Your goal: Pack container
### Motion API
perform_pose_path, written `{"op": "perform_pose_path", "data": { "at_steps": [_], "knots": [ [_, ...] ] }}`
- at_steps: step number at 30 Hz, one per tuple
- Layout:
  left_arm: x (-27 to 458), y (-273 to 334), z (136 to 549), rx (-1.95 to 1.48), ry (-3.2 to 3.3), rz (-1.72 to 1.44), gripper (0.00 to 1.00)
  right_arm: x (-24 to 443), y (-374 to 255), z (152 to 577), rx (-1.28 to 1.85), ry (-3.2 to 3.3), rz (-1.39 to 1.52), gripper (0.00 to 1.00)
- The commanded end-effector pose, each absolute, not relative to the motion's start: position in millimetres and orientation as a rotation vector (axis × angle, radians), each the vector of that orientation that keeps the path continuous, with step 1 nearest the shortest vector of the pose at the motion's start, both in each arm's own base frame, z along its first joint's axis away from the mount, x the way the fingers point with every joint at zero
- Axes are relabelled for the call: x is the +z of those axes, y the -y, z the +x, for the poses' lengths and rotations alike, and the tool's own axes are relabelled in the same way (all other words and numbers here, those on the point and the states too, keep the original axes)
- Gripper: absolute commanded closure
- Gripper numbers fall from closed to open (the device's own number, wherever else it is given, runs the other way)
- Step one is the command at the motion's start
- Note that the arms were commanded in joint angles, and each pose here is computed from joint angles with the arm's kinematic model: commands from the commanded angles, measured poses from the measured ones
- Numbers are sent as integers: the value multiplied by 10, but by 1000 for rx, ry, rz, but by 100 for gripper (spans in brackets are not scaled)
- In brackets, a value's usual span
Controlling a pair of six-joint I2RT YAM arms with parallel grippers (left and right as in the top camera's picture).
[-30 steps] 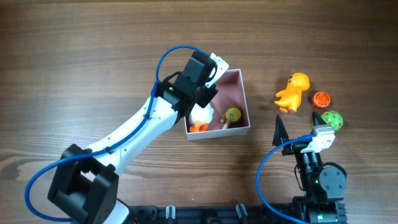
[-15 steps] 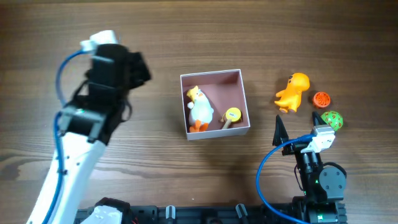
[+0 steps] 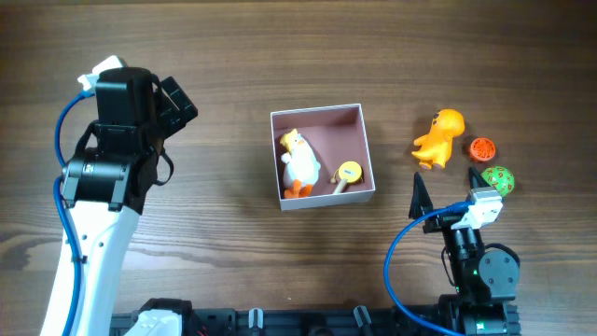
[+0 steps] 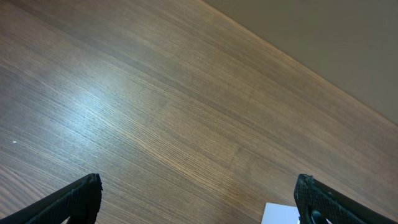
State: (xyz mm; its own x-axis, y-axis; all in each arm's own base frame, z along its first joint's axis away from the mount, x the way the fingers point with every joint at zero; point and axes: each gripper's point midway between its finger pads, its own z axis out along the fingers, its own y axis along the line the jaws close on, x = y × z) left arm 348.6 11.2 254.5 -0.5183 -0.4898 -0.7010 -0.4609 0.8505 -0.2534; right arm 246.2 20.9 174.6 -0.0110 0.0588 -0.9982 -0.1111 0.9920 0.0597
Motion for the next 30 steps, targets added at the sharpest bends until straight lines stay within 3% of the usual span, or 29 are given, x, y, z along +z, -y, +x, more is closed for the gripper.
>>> {"op": "perform_pose_path", "data": {
  "at_steps": [1,6,10,17,21,26,30],
  "knots": [
    [2611,-110,3477,-72,-2175,-705,0,1755,-211,2461,157,-1571,-23,0],
    [2611,-110,3477,-72,-2175,-705,0,1783,-236,2458,257,-1562,54,0],
    [2611,-110,3477,-72,-2175,-705,0,2085,-425,2390,418,-1477,21,0],
    [2611,-110,3478,-73,-2176,-705,0,3064,156,2201,117,-1551,268,0],
    [2611,-110,3477,-72,-2175,-705,0,3460,241,2371,-26,-1761,238,0],
    [2611,-110,3477,-72,-2175,-705,0,3496,57,2712,28,-2058,156,0],
    [2611,-110,3477,-72,-2175,-705,0,3258,-141,2894,140,-2201,98,0]
  ]
}}
